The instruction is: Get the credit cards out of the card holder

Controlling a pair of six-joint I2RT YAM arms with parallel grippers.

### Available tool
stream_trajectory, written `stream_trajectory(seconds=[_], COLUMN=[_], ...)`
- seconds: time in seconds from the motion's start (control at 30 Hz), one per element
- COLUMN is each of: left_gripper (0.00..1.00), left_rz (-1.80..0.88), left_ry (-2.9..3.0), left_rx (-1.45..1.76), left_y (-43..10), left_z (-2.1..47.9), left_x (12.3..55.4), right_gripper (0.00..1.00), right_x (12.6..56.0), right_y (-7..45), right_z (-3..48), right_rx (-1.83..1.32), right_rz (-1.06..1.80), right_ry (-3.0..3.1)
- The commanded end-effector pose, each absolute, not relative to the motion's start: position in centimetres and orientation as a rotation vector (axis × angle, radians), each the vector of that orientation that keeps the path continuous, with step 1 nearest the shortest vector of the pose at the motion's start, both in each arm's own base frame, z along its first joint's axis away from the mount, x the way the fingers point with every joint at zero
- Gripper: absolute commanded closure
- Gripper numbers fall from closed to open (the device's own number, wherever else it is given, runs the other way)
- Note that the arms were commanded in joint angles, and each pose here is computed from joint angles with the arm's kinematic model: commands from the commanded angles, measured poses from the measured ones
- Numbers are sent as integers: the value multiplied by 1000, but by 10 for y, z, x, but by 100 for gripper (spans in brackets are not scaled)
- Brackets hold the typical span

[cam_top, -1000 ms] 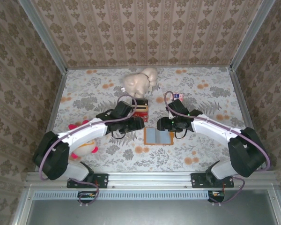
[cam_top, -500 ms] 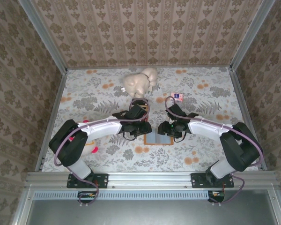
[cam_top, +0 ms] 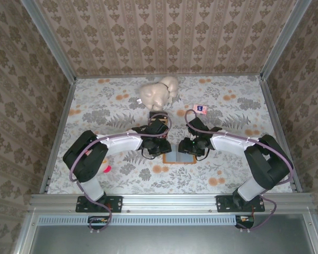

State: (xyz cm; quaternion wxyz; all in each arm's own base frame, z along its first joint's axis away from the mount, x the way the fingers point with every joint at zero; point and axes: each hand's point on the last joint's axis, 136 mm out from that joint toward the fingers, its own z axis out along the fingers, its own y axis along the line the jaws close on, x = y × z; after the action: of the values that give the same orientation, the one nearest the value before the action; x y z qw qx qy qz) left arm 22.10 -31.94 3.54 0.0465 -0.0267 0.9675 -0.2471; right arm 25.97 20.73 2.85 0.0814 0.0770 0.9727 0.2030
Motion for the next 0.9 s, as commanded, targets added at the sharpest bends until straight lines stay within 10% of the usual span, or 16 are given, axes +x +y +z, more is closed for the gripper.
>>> stream_trajectory(seconds=[0.0,0.87], left_gripper=[71,77], left_rz=[-801,-934], left_ry=[2945,2965], left_rx=[-98,-56], left_y=[-328,-346], left_z=[43,39], left_x=[226,222], right_gripper=[51,56], right_x=[249,244], right_y=[200,194], right_z=[14,2], right_rx=[247,270], right_rz=[535,492], right_ry=[2973,3001])
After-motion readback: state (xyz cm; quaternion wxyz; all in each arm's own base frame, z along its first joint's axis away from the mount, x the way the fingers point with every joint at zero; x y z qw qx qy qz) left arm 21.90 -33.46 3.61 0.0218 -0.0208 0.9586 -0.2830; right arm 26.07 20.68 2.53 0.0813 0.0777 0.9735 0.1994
